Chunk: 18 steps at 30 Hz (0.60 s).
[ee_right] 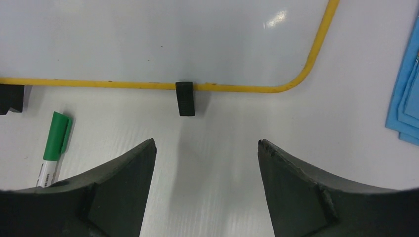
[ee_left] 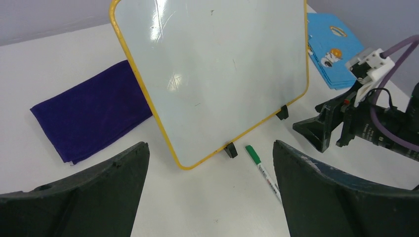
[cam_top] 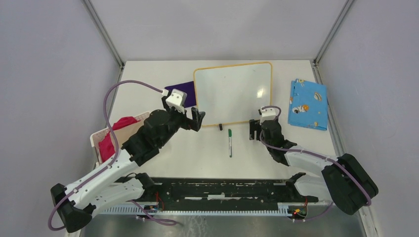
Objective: Write a sentence on the whiteboard
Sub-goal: Move the whiteboard to the center of the board.
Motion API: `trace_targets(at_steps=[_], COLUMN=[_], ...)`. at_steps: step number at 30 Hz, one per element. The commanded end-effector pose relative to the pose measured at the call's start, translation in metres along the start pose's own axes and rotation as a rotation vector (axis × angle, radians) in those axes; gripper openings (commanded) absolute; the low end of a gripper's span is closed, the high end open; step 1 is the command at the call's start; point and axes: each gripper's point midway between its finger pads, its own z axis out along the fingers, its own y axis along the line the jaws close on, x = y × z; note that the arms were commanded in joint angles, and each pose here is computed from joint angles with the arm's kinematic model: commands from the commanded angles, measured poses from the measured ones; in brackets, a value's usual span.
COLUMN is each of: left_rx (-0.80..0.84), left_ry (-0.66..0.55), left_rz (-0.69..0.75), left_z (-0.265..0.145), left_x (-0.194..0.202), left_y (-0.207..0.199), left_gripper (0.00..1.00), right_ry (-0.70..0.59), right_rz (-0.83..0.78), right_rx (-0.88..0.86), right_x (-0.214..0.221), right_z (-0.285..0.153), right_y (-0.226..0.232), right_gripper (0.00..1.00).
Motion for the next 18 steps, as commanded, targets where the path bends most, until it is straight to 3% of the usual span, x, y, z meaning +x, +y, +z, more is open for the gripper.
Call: trace_targets(at_steps=[1,18], left_rx=[0.033,0.034], left_ry=[-0.079,-0.077], left_rz=[-0.008,0.006], left_z=[-0.006,-0.005], left_x=[-0.02,-0.019], left_y=[-0.007,-0.009], left_gripper=[1.0,1.0], right_ry=[-0.062,0.006], right_rz=[-0.02,-0.099], right_rx=[-0.052,-0.042], right_x=[-0.029,-0.025], right_z=[0.011,0.042], right_y=[0.011,0.009], right_gripper=[0.8,0.63])
